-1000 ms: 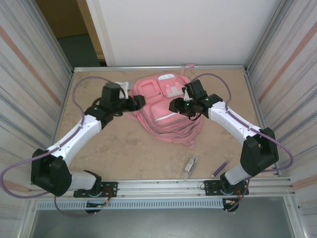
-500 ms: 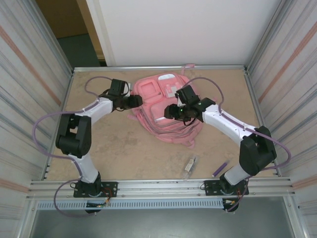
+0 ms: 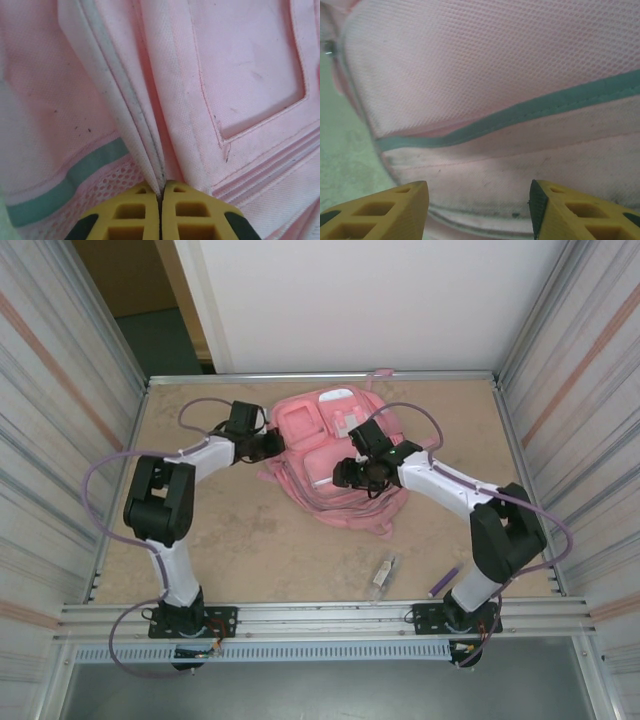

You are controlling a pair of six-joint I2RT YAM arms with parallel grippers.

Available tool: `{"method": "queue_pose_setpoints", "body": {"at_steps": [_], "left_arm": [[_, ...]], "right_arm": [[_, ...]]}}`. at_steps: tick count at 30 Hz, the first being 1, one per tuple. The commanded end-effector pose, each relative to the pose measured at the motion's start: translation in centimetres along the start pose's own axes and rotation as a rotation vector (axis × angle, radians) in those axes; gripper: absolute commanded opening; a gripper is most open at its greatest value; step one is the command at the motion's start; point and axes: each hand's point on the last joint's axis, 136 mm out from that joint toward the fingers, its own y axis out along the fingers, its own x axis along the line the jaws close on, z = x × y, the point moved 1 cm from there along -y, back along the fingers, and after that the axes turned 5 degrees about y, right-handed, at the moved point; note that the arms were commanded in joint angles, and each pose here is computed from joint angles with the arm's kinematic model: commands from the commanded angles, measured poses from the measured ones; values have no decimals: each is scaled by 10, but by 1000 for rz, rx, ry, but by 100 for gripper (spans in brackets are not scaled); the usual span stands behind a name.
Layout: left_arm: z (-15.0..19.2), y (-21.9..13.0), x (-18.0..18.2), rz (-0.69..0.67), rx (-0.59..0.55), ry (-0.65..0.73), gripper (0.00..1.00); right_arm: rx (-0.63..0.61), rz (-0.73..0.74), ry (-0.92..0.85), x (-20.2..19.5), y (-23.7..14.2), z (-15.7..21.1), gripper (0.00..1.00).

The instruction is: Pack the student bag

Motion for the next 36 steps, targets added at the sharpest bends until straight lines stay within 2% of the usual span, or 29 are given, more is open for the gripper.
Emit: {"method": "queue_pose_setpoints", "body": {"at_steps": [1, 7, 13, 18, 21, 23, 29, 32, 34, 36], "left_arm": [[10, -40, -15, 7, -35, -40, 0], [45, -82, -42, 15, -41, -84, 0], [83, -92, -58, 21, -34, -256, 0], [97, -98, -67, 15, -43, -325, 0], [98, -104, -63, -13, -51, -410, 0], [98, -107, -68, 17, -50, -434, 0], [106, -107, -75, 65, -2, -512, 0], [109, -107, -79, 78, 28, -500, 0], [109, -107, -82, 92, 41, -501, 0], [109, -108, -86, 110, 52, -512, 0]], "right_arm": [[9, 81, -33, -21, 17, -6, 55], [10, 122, -23, -48, 43, -43, 51], [-36, 1, -13, -39, 58, -90, 50], [-126, -35, -75, -11, 19, -105, 51], [-164, -2, -81, -5, -13, -89, 53], [-175, -7, -136, 4, -29, -64, 53], [-195, -114, -567, 55, -60, 25, 54], [-187, -212, -977, 85, -64, 75, 54], [-198, -265, -1334, 92, -56, 114, 55], [-265, -282, -1532, 97, -49, 128, 55]]}}
